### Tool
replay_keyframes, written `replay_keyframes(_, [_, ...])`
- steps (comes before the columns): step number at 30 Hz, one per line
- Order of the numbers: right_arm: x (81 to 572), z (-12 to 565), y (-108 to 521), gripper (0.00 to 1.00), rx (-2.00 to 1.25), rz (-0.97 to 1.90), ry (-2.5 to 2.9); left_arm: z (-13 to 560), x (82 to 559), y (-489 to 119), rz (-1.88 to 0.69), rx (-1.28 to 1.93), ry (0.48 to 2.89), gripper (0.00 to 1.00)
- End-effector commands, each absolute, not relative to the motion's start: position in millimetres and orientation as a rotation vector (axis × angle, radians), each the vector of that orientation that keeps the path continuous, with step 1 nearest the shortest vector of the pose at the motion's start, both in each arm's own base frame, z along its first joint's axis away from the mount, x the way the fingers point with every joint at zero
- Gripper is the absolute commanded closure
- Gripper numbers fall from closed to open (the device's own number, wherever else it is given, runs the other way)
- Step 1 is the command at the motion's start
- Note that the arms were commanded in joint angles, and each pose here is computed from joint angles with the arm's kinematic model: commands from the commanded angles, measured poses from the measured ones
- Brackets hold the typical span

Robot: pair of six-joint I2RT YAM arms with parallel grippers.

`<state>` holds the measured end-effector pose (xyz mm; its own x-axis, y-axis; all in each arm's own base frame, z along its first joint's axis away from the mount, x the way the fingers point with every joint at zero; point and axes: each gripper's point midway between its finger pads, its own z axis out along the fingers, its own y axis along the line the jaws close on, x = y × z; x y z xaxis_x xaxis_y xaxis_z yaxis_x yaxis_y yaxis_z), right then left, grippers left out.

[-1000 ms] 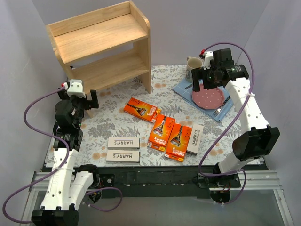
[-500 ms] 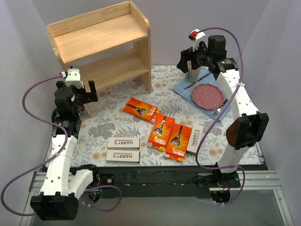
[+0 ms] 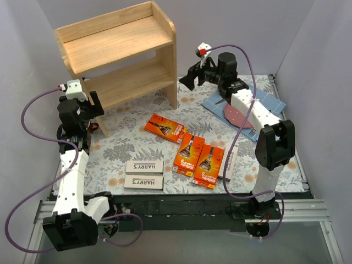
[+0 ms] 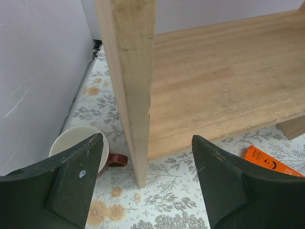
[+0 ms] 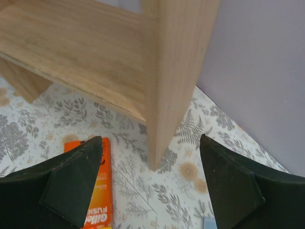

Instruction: Place and organize the shaving razors onto the shelf

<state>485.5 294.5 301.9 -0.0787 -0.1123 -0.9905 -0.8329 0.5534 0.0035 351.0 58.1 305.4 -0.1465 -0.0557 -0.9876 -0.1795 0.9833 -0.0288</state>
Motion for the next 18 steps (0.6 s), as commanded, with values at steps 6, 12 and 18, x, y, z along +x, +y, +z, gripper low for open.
replay_keyframes(6, [491,356,352,0.16,-0.727,0.721,1.270,315,379,49,0.086,-0.035,1.682,0.37])
replay_keyframes(12, [510,359,380,0.32,-0.659,0.694,1.259,309,381,51,0.128,0.023,1.685,0.44])
replay_keyframes(18, [532,357,377,0.37,-0.600,0.595,1.276,304,387,50,0.129,0.049,1.676,0.50])
